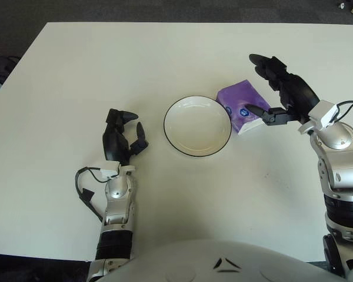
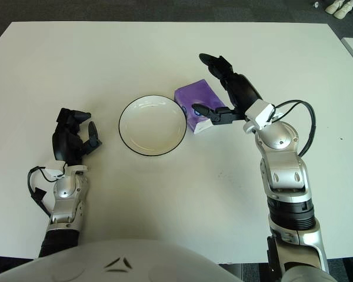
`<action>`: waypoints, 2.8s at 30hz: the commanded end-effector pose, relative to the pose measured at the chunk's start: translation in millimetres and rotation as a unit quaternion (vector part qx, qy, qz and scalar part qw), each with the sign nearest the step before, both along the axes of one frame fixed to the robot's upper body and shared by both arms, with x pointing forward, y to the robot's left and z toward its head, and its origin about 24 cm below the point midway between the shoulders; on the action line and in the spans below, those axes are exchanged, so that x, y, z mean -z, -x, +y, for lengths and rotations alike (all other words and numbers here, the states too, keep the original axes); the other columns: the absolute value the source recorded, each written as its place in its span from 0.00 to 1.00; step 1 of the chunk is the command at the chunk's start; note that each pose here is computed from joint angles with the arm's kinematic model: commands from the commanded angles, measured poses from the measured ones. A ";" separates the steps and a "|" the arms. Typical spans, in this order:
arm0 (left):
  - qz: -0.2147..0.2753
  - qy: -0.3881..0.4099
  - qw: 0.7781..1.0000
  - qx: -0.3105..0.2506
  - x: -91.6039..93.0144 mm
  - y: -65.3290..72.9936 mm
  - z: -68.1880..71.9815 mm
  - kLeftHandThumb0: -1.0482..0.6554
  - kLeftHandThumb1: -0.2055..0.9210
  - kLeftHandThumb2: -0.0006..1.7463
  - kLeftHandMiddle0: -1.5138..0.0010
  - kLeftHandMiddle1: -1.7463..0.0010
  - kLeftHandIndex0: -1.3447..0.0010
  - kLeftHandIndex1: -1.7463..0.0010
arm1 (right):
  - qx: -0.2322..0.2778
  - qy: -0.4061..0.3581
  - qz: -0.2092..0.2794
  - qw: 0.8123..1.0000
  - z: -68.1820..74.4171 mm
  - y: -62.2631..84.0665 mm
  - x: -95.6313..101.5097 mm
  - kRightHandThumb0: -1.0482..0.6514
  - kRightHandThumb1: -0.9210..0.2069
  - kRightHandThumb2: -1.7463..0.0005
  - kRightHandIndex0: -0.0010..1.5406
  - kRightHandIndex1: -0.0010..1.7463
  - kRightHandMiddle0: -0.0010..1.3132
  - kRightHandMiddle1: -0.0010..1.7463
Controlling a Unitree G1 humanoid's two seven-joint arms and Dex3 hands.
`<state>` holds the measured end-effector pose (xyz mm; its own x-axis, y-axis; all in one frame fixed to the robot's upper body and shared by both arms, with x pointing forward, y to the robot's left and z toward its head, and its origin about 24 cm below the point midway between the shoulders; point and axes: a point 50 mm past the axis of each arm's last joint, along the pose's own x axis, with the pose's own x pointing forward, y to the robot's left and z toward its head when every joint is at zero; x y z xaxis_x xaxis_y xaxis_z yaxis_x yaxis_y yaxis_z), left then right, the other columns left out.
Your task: Put the tissue paper into the plate.
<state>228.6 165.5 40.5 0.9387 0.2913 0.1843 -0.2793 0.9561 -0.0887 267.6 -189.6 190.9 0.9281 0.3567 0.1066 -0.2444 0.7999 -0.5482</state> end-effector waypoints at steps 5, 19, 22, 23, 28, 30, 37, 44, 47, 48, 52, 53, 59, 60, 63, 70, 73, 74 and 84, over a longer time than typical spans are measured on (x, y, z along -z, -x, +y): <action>0.107 0.007 0.994 0.001 39.1 15.2 -3.0 0.37 0.62 0.63 0.58 0.16 0.65 0.00 | 0.047 0.085 0.171 0.980 2.7 3.5 -22.8 0.04 0.19 0.81 0.00 0.00 0.00 0.00; 0.105 0.012 0.994 -0.001 38.1 13.3 -6.5 0.36 0.59 0.65 0.58 0.16 0.63 0.00 | 0.090 0.096 0.237 0.962 6.0 -4.8 -35.3 0.15 0.36 0.72 0.00 0.00 0.00 0.00; 0.103 0.012 0.995 -0.001 38.3 13.1 -7.3 0.36 0.59 0.66 0.58 0.16 0.63 0.00 | 0.097 0.108 0.245 0.959 8.1 -5.6 -37.5 0.18 0.42 0.66 0.00 0.00 0.00 0.00; 0.102 0.012 0.995 -0.001 38.4 13.0 -7.5 0.36 0.59 0.66 0.57 0.16 0.63 0.00 | 0.098 0.117 0.247 0.957 9.5 -6.3 -38.4 0.18 0.44 0.64 0.00 0.00 0.00 0.00; 0.099 0.009 0.995 0.000 38.7 12.6 -8.5 0.36 0.58 0.66 0.57 0.15 0.63 0.00 | 0.102 0.150 0.254 0.950 16.4 -11.2 -42.5 0.23 0.52 0.57 0.00 0.00 0.00 0.00; 0.097 0.009 0.995 0.000 38.9 12.4 -9.1 0.36 0.58 0.66 0.56 0.15 0.63 0.00 | 0.102 0.163 0.255 0.948 19.3 -13.5 -43.0 0.23 0.53 0.55 0.00 0.00 0.00 0.00; 0.093 0.011 0.996 -0.001 39.3 12.4 -11.8 0.36 0.58 0.67 0.56 0.15 0.62 0.00 | 0.099 0.196 0.266 0.939 22.6 -18.6 -41.0 0.22 0.52 0.55 0.00 0.00 0.00 0.00; 0.096 0.019 0.995 -0.004 39.5 12.2 -15.5 0.36 0.58 0.66 0.57 0.16 0.63 0.00 | 0.085 0.224 0.267 0.933 24.0 -20.9 -37.8 0.18 0.42 0.62 0.00 0.00 0.00 0.00; 0.098 0.021 0.995 -0.004 39.6 11.9 -17.2 0.36 0.58 0.66 0.57 0.16 0.63 0.00 | 0.074 0.225 0.270 0.933 29.3 -23.3 -34.5 0.17 0.39 0.64 0.00 0.00 0.00 0.00; 0.098 0.022 0.995 -0.004 39.6 11.9 -17.9 0.36 0.58 0.66 0.57 0.16 0.63 0.00 | 0.071 0.226 0.270 0.933 31.4 -24.8 -32.5 0.17 0.39 0.64 0.00 0.00 0.00 0.00; 0.100 0.022 0.995 -0.004 39.6 11.7 -20.1 0.36 0.59 0.66 0.57 0.16 0.63 0.00 | 0.075 0.230 0.266 0.933 37.8 -28.8 -28.4 0.16 0.36 0.67 0.00 0.00 0.00 0.00; 0.101 0.022 0.995 -0.005 39.7 11.7 -20.4 0.36 0.59 0.66 0.57 0.16 0.63 0.00 | 0.077 0.232 0.265 0.933 39.8 -29.7 -27.6 0.15 0.35 0.67 0.00 0.00 0.00 0.00; 0.103 0.022 0.994 -0.008 40.1 11.9 -22.7 0.36 0.59 0.65 0.57 0.16 0.63 0.00 | 0.095 0.227 0.263 0.933 49.2 -32.7 -19.4 0.15 0.35 0.68 0.00 0.00 0.00 0.00; 0.103 0.023 0.994 -0.009 40.3 12.1 -22.8 0.36 0.59 0.65 0.58 0.16 0.63 0.00 | 0.099 0.224 0.264 0.933 50.7 -33.2 -17.5 0.15 0.35 0.68 0.00 0.00 0.00 0.00; 0.102 0.025 0.994 -0.009 40.6 12.9 -23.4 0.36 0.60 0.65 0.58 0.16 0.64 0.00 | 0.108 0.215 0.266 0.934 53.5 -34.6 -13.6 0.15 0.36 0.69 0.00 0.00 0.00 0.00; 0.103 0.029 0.994 -0.011 41.5 14.7 -24.0 0.36 0.59 0.66 0.58 0.15 0.63 0.00 | 0.124 0.202 0.264 0.935 57.5 -37.7 -6.2 0.16 0.38 0.69 0.00 0.00 0.00 0.00; 0.103 0.030 0.994 -0.013 41.9 15.4 -24.0 0.36 0.59 0.66 0.58 0.15 0.63 0.00 | 0.131 0.198 0.263 0.935 59.1 -39.1 -2.9 0.16 0.38 0.68 0.00 0.00 0.00 0.00; 0.103 0.030 0.994 -0.014 41.9 15.7 -24.0 0.36 0.59 0.66 0.58 0.15 0.63 0.00 | 0.132 0.197 0.263 0.935 59.7 -39.8 -1.7 0.16 0.38 0.68 0.00 0.00 0.00 0.00; 0.107 0.036 0.993 -0.024 42.4 17.6 -24.5 0.36 0.60 0.65 0.58 0.17 0.64 0.00 | 0.136 0.199 0.260 0.935 68.0 -50.4 12.0 0.15 0.38 0.67 0.00 0.00 0.00 0.00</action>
<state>230.8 149.9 34.3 0.9334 0.3273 0.1474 -0.3144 0.9436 -0.1041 315.4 -124.6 187.9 0.8824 0.0152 -0.4702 -0.3718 0.6349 -0.6772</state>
